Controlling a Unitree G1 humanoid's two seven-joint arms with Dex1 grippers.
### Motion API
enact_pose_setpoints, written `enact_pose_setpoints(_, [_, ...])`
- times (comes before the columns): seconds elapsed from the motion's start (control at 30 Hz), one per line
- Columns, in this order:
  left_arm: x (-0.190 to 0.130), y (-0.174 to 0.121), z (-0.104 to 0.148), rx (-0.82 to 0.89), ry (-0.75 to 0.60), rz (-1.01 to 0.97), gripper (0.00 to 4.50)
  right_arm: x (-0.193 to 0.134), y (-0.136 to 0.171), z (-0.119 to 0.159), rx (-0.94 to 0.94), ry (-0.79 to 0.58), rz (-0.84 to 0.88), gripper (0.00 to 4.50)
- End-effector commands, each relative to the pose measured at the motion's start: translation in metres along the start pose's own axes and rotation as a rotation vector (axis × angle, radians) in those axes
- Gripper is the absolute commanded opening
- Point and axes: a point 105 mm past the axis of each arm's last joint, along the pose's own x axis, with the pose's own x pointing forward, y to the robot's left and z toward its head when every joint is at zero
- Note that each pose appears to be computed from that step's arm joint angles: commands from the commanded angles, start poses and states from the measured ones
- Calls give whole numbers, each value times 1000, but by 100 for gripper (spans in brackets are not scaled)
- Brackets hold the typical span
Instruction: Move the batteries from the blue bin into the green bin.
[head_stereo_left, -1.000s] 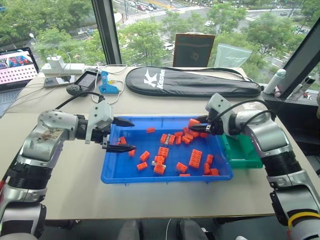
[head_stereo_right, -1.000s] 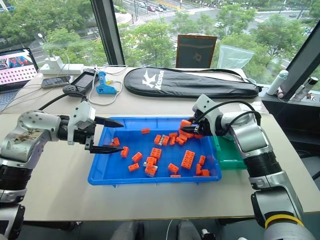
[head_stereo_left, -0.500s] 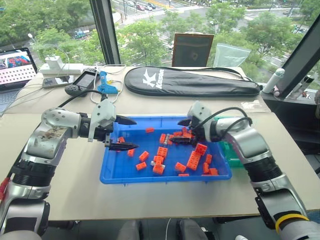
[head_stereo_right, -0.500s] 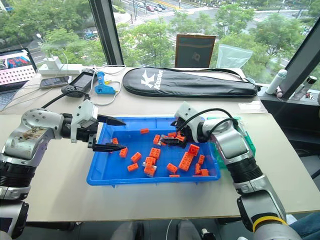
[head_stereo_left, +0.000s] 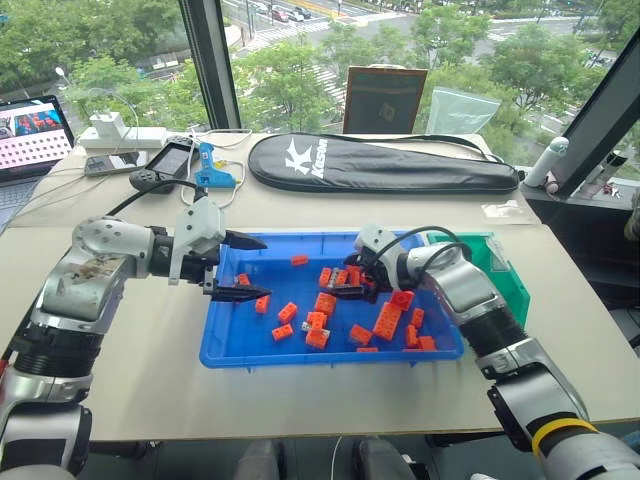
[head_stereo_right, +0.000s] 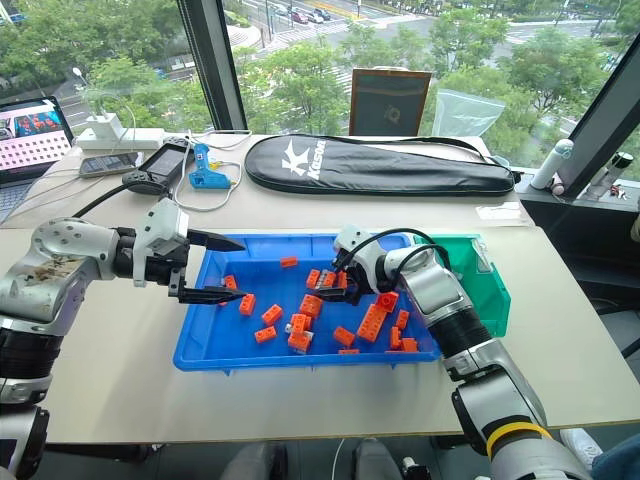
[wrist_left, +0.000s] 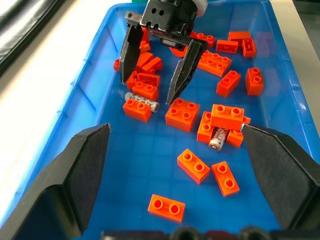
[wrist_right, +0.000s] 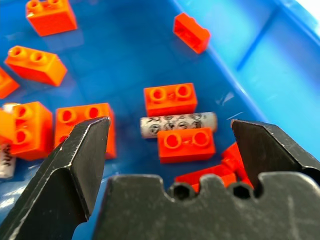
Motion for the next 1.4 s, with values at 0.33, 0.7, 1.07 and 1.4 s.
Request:
enact_pose_setpoints(0.33, [-5,2,13,50,-22,29,450,-21,-7,18,-44,-39,-12,146])
enact_pose_setpoints(0.7, [2,4,14,57,-36,13,450,-82,-23,0,-54,101,-92,146])
enact_pose_setpoints(1.07, [2,4,14,61,-35,7,450,-80,-30,28,-129,24,-167,445])
enact_pose_setpoints(1.4, [-2,6,14,68,-22,31,450,-16,11,46,-56,-137,24,445])
